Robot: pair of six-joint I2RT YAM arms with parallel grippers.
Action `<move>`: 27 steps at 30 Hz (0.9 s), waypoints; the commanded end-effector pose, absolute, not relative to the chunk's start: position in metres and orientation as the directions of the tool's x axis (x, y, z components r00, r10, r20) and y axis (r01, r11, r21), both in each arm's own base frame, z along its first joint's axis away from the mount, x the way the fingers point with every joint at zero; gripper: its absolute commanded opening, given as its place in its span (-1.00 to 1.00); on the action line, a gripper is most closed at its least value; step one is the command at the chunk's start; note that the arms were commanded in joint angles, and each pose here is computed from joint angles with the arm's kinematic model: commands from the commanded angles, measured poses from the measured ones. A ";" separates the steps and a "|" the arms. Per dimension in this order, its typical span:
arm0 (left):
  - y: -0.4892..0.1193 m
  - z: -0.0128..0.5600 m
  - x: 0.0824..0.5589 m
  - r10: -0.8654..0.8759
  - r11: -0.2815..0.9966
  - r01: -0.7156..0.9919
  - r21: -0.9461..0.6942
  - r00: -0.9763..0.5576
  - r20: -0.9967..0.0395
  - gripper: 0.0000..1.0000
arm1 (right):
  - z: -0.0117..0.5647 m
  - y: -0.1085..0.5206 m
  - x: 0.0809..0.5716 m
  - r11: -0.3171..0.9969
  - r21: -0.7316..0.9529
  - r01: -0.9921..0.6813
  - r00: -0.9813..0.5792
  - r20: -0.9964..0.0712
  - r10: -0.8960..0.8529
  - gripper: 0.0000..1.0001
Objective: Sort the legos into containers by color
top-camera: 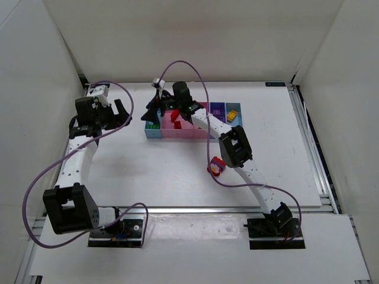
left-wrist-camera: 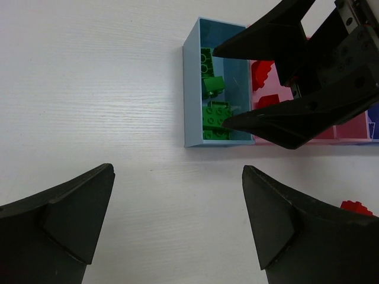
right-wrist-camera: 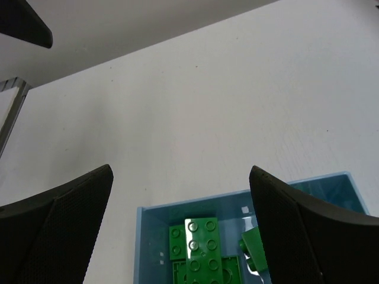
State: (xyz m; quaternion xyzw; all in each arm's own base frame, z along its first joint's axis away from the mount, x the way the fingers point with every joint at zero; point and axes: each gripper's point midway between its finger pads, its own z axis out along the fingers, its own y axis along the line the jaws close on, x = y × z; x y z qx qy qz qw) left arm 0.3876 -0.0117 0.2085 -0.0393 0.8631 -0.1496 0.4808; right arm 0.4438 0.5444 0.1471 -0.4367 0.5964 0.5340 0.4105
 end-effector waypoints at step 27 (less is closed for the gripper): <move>-0.052 0.239 0.407 -0.140 0.905 0.333 -0.264 -0.352 -0.925 0.99 | 0.350 0.536 0.452 0.163 -0.021 -0.986 0.071 -0.949 0.308 0.98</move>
